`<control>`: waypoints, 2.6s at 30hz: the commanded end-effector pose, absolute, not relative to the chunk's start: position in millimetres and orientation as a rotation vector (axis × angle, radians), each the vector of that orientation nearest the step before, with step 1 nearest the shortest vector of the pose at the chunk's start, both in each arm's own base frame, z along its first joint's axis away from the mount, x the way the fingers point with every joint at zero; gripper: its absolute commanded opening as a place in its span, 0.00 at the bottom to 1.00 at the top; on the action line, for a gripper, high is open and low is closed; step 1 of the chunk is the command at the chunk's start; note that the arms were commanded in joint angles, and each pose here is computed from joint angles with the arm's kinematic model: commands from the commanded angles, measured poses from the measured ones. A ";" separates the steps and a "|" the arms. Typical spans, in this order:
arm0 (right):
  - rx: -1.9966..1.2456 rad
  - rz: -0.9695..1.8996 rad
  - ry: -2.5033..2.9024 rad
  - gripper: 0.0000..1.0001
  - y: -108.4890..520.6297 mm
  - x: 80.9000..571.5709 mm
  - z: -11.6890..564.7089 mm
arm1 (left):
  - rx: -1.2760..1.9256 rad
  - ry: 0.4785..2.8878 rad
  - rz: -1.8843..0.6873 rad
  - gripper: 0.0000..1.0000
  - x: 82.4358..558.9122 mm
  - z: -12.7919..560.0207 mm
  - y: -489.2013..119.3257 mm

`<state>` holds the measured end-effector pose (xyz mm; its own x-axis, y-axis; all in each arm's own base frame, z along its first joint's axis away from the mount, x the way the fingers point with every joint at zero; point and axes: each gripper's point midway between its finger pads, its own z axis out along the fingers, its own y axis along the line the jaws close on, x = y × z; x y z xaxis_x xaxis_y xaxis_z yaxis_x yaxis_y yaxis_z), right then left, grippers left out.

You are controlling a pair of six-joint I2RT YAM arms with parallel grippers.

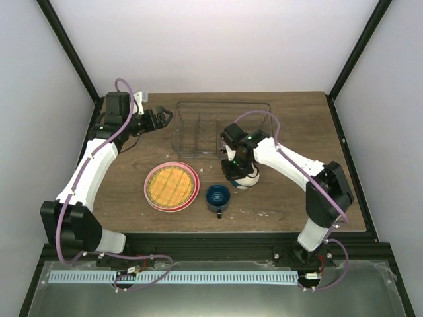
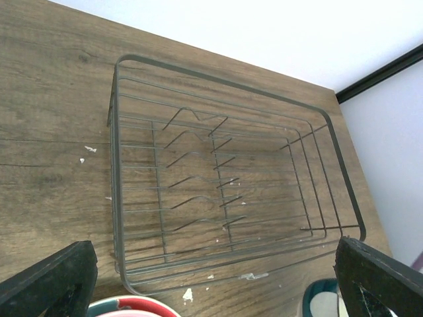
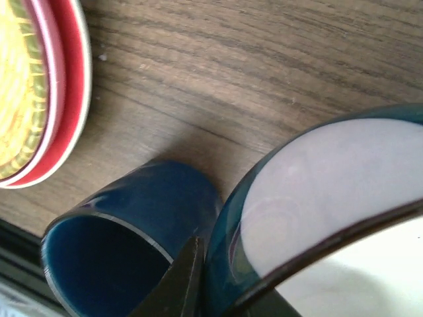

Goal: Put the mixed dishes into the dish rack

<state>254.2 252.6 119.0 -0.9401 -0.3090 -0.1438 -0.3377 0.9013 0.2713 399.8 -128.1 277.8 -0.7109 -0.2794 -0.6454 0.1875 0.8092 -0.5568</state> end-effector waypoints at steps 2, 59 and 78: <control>-0.528 0.364 2.935 0.08 255.1 270.8 105.0 | -0.052 2.238 -0.791 1.00 394.8 278.3 -129.2; 0.008 -0.093 2.550 0.66 116.0 447.2 223.1 | 0.388 2.653 -0.683 0.99 307.4 197.1 -207.1; 0.144 -0.168 2.553 0.67 49.6 470.0 206.3 | 0.707 2.789 -0.541 0.90 310.6 138.6 -303.3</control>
